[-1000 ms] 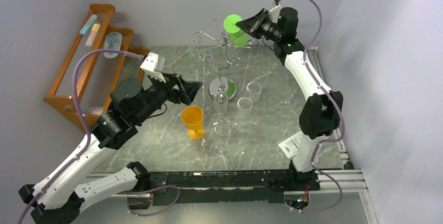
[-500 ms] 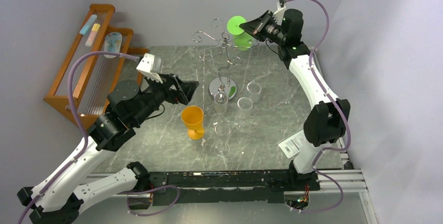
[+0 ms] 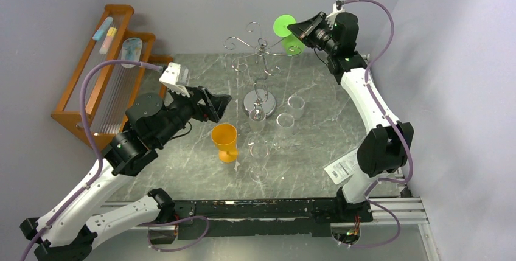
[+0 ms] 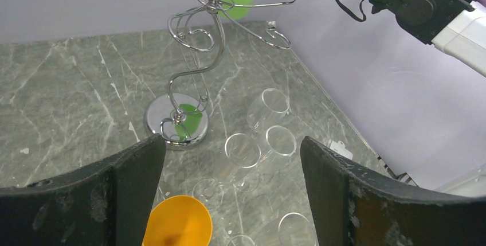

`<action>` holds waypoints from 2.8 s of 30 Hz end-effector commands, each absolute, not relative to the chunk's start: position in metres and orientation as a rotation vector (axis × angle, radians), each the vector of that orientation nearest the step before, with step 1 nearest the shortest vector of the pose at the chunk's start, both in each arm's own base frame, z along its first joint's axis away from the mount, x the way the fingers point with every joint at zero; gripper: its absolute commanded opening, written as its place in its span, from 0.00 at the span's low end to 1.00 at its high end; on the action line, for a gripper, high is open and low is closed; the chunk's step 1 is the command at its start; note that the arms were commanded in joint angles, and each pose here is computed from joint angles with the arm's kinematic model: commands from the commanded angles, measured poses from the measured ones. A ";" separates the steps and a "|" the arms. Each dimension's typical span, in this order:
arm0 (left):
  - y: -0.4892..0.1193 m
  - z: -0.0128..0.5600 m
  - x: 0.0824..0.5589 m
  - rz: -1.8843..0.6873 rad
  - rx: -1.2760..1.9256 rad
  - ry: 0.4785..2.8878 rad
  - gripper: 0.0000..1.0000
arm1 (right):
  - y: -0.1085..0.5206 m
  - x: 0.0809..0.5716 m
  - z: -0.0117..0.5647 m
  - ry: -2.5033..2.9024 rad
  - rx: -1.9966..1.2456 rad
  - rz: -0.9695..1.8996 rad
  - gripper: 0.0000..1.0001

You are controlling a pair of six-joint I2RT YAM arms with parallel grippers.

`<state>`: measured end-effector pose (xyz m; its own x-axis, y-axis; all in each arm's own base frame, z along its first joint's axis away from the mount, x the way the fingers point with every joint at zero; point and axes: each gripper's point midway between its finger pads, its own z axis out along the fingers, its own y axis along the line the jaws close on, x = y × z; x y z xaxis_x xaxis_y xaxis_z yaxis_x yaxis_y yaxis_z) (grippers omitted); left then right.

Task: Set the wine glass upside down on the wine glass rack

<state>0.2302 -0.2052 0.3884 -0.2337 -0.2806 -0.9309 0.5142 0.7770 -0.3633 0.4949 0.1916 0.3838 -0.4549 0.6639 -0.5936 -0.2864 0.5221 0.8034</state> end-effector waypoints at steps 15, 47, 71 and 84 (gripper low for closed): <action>-0.204 0.382 0.228 -0.735 0.201 1.660 0.90 | 0.195 0.527 0.372 1.728 0.248 1.083 0.13; -0.178 0.286 0.212 -0.618 0.103 1.967 0.96 | 0.135 0.426 0.387 1.775 0.285 0.788 0.68; -0.159 0.177 0.217 -0.438 -0.236 2.207 0.65 | 0.110 0.303 0.256 1.980 0.461 0.753 0.61; -0.162 0.148 0.222 -0.349 -0.256 2.286 0.31 | 0.085 0.299 0.278 1.919 0.493 0.612 0.57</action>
<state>0.2189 -0.1613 0.1465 -0.6757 -0.2916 -0.6771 -0.0695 0.9395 -0.3353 0.2994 0.1029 0.2639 -0.4594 0.5724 -0.6792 0.0077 0.7672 0.6414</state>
